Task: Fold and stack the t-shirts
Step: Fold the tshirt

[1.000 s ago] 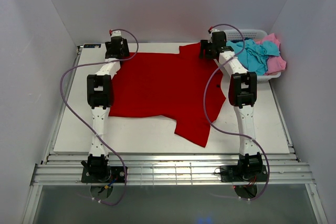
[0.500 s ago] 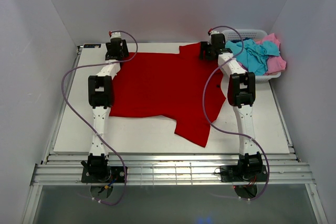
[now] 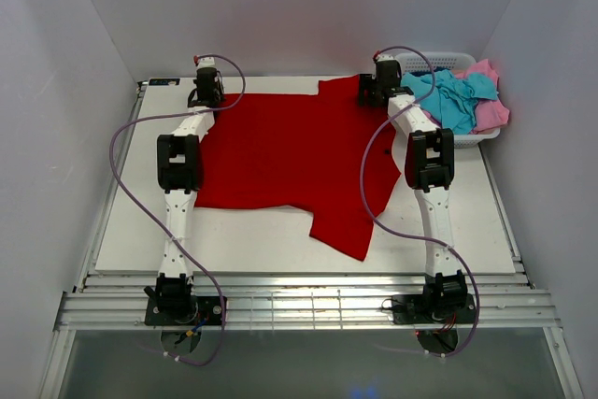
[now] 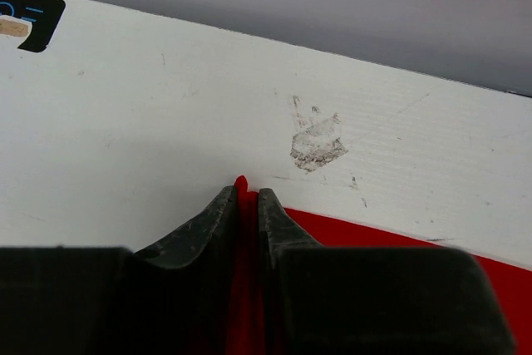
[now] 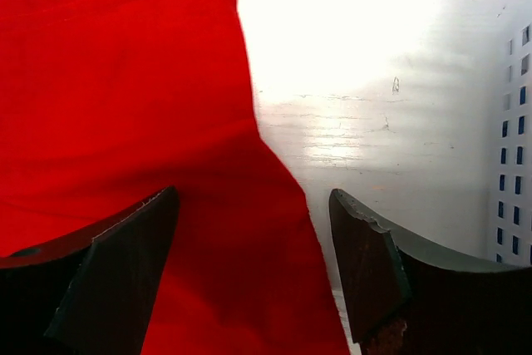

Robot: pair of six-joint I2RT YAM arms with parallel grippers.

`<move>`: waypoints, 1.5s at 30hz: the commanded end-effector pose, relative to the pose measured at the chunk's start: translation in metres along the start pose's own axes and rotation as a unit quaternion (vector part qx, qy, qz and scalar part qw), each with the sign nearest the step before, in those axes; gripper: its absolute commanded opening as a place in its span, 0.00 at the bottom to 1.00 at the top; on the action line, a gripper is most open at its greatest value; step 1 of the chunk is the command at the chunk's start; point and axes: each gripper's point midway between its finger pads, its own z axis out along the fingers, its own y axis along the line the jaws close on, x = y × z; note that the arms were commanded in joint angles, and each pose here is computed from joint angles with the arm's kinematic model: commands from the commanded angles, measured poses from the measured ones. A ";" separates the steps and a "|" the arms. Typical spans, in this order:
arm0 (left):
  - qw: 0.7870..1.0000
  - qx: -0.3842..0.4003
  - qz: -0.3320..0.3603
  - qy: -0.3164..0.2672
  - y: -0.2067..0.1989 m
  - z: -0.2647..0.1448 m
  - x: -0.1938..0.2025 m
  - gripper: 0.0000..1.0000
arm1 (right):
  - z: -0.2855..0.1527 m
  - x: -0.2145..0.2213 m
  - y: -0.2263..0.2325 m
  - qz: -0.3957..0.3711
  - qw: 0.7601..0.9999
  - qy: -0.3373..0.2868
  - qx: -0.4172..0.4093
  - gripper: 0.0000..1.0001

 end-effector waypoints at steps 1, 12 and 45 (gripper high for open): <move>1.000 -0.005 -0.002 0.003 0.007 -0.002 -0.005 0.25 | 0.004 -0.017 -0.010 -0.004 0.999 -0.031 0.025 0.79; 1.000 0.003 -0.005 0.015 0.006 -0.005 0.003 0.15 | 0.009 -0.013 0.013 -0.011 0.999 -0.028 -0.040 0.66; 0.994 0.032 -0.065 -0.077 0.010 -0.064 -0.088 0.00 | -0.079 -0.051 0.029 -0.049 0.995 -0.060 -0.067 0.24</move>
